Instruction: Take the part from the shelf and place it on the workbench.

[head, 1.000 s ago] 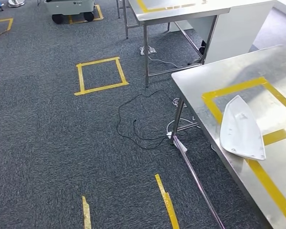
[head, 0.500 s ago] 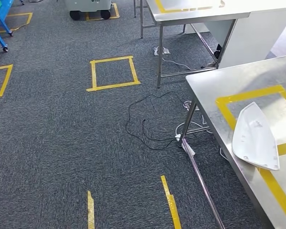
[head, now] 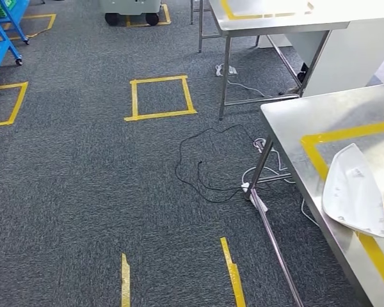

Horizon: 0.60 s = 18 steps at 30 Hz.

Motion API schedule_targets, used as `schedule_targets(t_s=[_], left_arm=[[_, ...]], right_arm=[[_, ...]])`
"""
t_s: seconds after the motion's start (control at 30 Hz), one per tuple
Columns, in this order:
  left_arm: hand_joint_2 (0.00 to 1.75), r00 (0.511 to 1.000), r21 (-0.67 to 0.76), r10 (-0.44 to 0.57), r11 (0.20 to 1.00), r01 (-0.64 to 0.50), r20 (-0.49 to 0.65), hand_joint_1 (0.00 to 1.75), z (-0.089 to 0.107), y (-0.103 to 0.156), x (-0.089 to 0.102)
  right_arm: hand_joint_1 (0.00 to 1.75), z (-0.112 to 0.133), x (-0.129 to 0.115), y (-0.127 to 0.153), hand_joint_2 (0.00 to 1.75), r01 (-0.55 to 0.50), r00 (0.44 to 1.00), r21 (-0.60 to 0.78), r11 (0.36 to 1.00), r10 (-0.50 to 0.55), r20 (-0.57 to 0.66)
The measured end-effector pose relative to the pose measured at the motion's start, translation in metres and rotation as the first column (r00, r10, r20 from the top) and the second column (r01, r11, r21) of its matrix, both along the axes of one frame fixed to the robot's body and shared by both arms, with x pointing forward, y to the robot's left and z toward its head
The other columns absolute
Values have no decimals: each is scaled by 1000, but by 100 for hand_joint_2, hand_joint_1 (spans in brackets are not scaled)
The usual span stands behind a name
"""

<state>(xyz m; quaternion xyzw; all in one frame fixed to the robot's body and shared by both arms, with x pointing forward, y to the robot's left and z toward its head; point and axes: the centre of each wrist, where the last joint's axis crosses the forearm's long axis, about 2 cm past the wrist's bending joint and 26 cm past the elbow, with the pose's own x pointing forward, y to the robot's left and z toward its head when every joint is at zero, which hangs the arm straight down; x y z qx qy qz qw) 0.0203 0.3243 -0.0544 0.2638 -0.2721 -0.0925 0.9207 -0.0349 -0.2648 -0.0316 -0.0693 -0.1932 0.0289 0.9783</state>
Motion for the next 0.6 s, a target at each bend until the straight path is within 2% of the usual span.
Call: schedule_targets(t_s=[0.6], left_arm=[[0,999,-48,29,998,-30,-26,0,-1,-8,-8]], right_arm=[[0,1,0,-1,0,11,1000,16,1000,-11,9]])
